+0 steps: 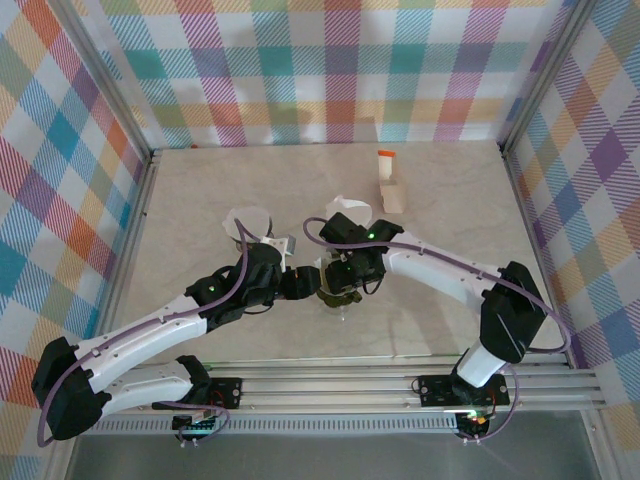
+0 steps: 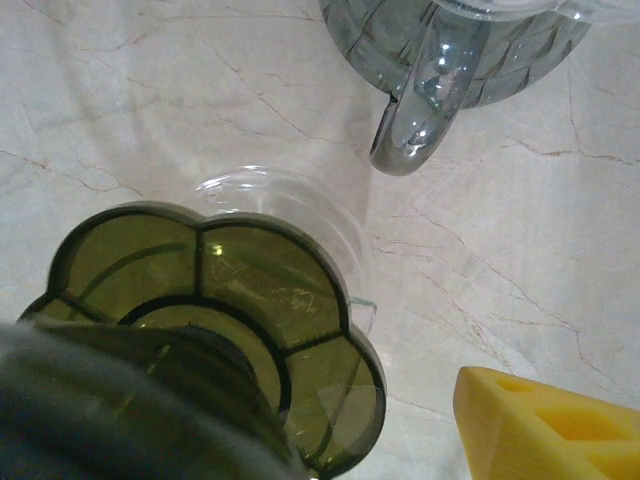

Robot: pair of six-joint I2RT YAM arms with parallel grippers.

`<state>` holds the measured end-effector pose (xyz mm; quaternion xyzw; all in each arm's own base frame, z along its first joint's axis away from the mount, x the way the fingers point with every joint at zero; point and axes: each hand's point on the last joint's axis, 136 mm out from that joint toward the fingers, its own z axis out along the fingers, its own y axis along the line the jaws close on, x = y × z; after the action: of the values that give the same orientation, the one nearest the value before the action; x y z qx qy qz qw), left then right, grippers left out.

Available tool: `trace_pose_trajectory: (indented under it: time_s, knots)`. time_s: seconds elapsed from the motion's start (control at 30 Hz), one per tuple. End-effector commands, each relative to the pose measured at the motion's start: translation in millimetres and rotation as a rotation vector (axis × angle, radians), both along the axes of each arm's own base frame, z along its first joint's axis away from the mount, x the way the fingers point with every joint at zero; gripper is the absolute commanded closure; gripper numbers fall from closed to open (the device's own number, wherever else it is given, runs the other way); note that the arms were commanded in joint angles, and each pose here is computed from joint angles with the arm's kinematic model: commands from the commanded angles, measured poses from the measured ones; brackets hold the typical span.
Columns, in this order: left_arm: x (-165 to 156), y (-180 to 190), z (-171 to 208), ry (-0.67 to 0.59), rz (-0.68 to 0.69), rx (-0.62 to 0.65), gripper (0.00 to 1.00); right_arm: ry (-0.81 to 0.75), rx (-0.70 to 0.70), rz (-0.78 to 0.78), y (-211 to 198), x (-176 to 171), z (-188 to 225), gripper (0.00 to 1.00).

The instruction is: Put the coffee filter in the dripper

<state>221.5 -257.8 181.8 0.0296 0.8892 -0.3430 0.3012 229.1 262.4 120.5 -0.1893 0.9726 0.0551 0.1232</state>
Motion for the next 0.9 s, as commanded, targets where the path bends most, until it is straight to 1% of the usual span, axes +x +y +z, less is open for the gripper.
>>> trace_pose_trajectory:
  time_s: [0.0, 0.1, 0.33, 0.37, 0.47, 0.67, 0.87]
  knots:
    - [3, -2, 19, -0.034, 0.009, -0.072, 0.36, 0.043, -0.019, -0.018, -2, -4, -17, 0.31]
    - [3, -3, 20, -0.036, 0.003, -0.072, 0.34, 0.046, -0.020, -0.021, -2, -4, -20, 0.31]
    - [4, -5, 2, -0.001, 0.004, -0.041, 0.35, 0.042, -0.012, -0.025, -1, -3, -17, 0.31]
    - [5, -4, 0, 0.005, 0.008, -0.034, 0.37, 0.038, -0.010, -0.025, -1, -2, -15, 0.31]
    - [6, 0, -5, 0.013, 0.027, -0.010, 0.50, 0.029, -0.007, -0.027, -1, -2, -11, 0.31]
    - [6, 1, -8, 0.016, 0.030, -0.003, 0.55, 0.018, 0.004, -0.027, -1, -1, -4, 0.31]
    - [4, 1, -9, 0.022, 0.025, -0.003, 0.55, -0.014, 0.031, -0.025, 1, 2, 11, 0.31]
